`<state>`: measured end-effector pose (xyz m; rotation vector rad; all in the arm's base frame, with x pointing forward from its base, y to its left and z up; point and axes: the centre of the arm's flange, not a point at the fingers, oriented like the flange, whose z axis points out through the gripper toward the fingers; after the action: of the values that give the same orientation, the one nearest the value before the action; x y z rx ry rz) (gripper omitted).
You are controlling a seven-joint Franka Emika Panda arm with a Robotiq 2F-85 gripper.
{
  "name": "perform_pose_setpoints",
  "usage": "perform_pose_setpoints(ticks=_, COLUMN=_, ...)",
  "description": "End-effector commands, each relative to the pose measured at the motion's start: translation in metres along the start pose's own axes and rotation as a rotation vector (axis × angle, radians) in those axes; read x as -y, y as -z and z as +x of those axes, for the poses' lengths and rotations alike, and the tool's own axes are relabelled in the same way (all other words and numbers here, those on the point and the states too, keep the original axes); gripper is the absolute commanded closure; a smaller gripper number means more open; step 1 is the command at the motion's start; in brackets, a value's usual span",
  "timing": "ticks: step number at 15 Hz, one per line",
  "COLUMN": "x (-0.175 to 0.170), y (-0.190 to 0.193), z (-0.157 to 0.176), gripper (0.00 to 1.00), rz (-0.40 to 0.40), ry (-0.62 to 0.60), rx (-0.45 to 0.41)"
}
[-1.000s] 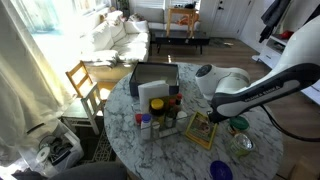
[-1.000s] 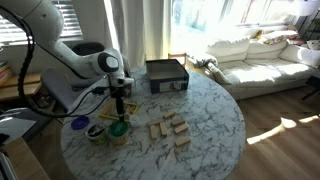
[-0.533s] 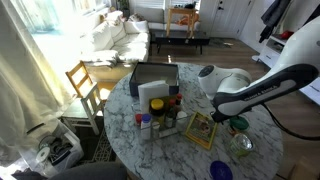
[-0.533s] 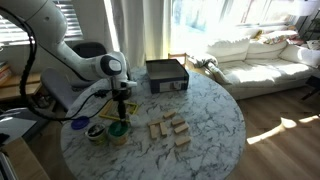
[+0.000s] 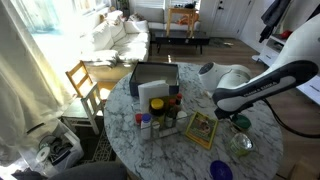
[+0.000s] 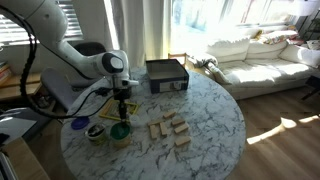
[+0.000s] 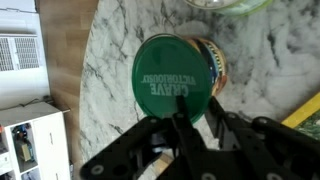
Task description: Stack the lids then stack the cans
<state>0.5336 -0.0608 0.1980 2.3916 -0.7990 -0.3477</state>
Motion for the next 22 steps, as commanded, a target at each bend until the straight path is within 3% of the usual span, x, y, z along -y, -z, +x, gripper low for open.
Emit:
perform_pose_setpoints(ticks=1, x=-0.001, y=-0.002, z=0.001, gripper=0.99, rz=-0.012, ry=-0.007, rx=0.024)
perform_pose_setpoints(ticks=11, x=-0.018, y=0.029, z=-0.009, gripper=0.99, rz=-0.014, ry=-0.009, rx=-0.026)
perform_pose_setpoints(ticks=15, x=-0.035, y=0.052, z=-0.023, gripper=0.99, rz=-0.081, ry=-0.011, rx=-0.049)
perform_pose_setpoints(ticks=18, x=-0.037, y=0.074, z=-0.047, gripper=0.99, rz=-0.107, ry=0.03, rx=-0.089)
perform_pose_setpoints(ticks=22, x=-0.011, y=0.098, z=-0.103, gripper=0.99, rz=-0.059, ry=0.174, rx=-0.103)
